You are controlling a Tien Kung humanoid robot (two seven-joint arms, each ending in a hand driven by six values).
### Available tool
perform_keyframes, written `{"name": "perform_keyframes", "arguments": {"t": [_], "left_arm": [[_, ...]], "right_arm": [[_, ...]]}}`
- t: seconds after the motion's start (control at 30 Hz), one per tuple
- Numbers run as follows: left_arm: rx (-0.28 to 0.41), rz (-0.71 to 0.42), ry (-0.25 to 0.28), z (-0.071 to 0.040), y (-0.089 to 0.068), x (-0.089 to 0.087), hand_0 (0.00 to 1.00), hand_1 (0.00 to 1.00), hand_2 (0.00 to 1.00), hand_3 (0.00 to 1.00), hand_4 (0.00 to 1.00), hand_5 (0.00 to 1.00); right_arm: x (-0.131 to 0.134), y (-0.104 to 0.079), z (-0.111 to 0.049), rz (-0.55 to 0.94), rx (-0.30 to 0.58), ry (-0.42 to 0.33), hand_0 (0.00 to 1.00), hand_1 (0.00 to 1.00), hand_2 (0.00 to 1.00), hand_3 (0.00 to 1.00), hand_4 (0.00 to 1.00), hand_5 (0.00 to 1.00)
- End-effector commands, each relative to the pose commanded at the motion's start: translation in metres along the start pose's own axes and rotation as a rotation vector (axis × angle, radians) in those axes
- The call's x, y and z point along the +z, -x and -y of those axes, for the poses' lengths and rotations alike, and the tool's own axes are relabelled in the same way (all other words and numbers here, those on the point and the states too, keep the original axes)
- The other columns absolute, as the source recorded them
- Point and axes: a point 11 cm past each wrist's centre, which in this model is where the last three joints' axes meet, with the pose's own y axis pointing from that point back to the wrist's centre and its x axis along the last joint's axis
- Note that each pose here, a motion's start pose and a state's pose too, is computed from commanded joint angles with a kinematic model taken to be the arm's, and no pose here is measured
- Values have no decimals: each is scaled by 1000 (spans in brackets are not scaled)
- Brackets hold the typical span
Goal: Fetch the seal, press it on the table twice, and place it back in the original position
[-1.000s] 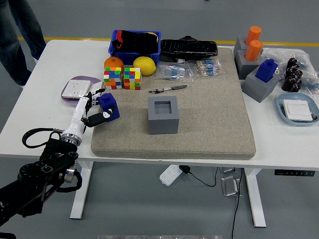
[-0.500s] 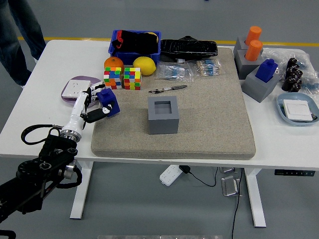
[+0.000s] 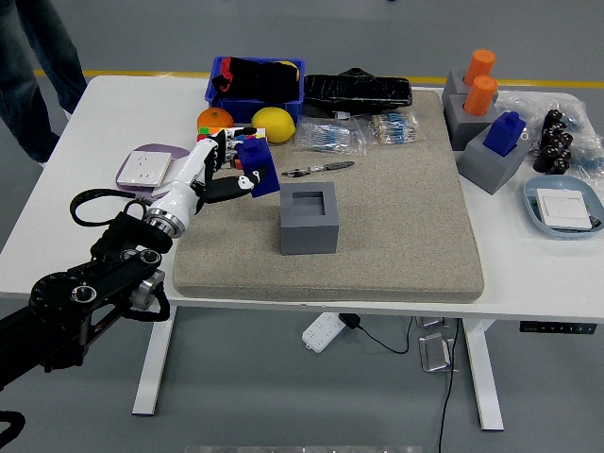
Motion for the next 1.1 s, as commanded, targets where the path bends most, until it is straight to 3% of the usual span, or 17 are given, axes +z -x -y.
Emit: {"name": "perform_keyframes", "arguments": {"t": [0.17, 0.37, 1.1], "left_arm": [[-70, 15, 28, 6, 17, 17, 840, 540, 448, 802, 503, 2], [-104, 32, 54, 13, 26, 31, 844, 539, 448, 800, 506, 2], [-108, 77, 35, 14, 38, 17, 846, 539, 450, 804, 505, 2]], "right_arm": [[-1, -2, 0, 2, 3, -3, 831, 741, 736, 710, 809, 594], [-1, -3, -1, 2, 6, -3, 831, 742, 736, 709, 810, 593], [-4, -6, -1, -17, 9, -3, 832, 742, 736, 709, 811, 595]]}}
